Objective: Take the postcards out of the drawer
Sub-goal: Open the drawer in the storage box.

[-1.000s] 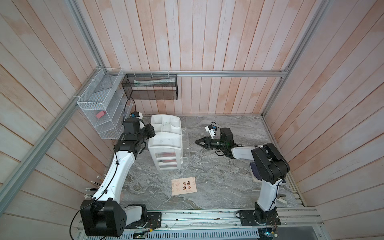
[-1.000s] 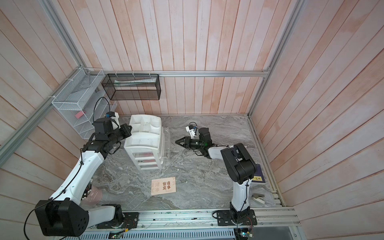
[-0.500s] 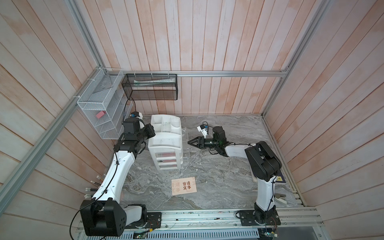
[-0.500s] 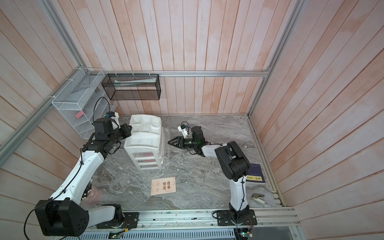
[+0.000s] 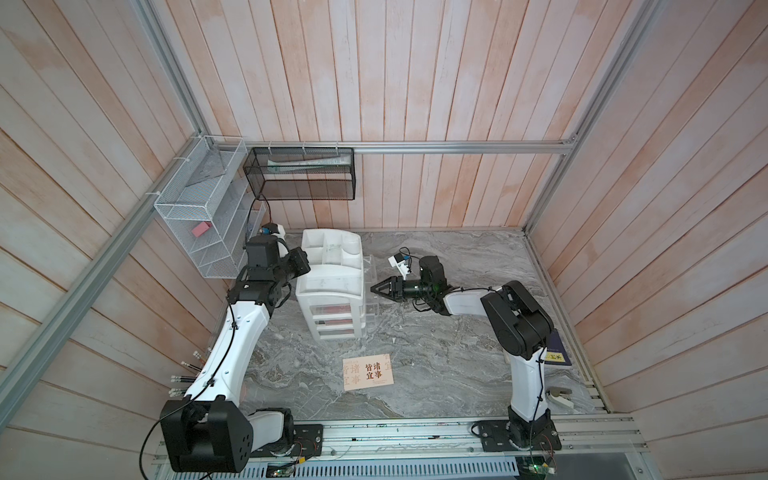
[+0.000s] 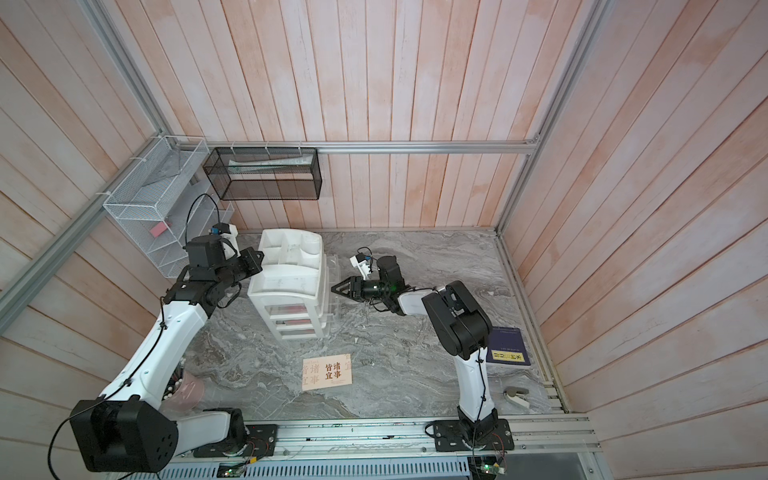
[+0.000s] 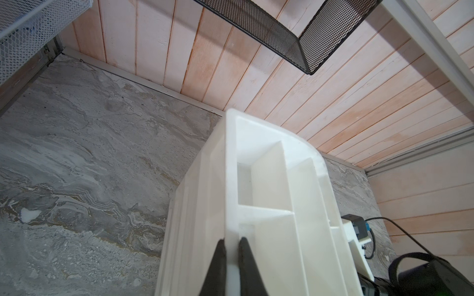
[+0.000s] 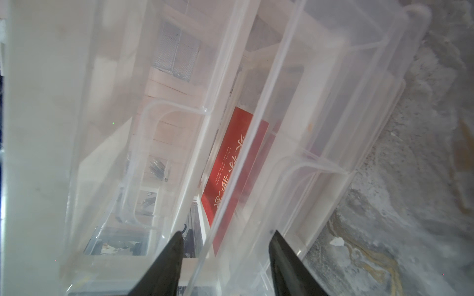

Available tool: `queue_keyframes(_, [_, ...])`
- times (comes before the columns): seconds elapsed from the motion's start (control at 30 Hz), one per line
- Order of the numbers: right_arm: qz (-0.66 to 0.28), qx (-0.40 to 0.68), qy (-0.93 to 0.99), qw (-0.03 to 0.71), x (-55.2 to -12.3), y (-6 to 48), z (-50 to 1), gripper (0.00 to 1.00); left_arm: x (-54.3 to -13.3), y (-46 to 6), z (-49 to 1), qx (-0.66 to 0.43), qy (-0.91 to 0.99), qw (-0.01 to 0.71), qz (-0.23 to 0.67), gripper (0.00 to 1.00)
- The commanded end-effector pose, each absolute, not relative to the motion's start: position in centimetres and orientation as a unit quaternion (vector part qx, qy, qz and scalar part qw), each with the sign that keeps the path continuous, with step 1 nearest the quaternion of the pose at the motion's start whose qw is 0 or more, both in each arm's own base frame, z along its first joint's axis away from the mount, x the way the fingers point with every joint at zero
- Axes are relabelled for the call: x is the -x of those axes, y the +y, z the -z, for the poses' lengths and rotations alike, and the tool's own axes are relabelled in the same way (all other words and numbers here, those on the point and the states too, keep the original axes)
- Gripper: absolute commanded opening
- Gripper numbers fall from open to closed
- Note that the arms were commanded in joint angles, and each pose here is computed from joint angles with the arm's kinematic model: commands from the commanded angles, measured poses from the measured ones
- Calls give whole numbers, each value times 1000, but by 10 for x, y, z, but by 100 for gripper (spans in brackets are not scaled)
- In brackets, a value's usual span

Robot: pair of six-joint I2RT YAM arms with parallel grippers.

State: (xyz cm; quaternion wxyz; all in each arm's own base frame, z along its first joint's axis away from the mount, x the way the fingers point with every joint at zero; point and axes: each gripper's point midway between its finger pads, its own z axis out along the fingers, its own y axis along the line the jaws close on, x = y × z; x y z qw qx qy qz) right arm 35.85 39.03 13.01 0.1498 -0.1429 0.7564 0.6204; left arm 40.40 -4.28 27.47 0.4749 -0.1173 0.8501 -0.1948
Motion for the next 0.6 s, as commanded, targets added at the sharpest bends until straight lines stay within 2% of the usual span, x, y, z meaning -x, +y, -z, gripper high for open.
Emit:
queue_keyframes(0.0, [-635,152,744,144,-358,397,-133,50,-408,-41,-289,101,841,498,188,0])
queue_keyframes(0.23, [-635,147,744,150,-358,392,-137,39,-406,-32,-286,117,844,497,167,0])
queue_keyframes(0.57, [-630,134,748,158,-362,371,-149,36,-401,-19,-288,127,846,502,127,0])
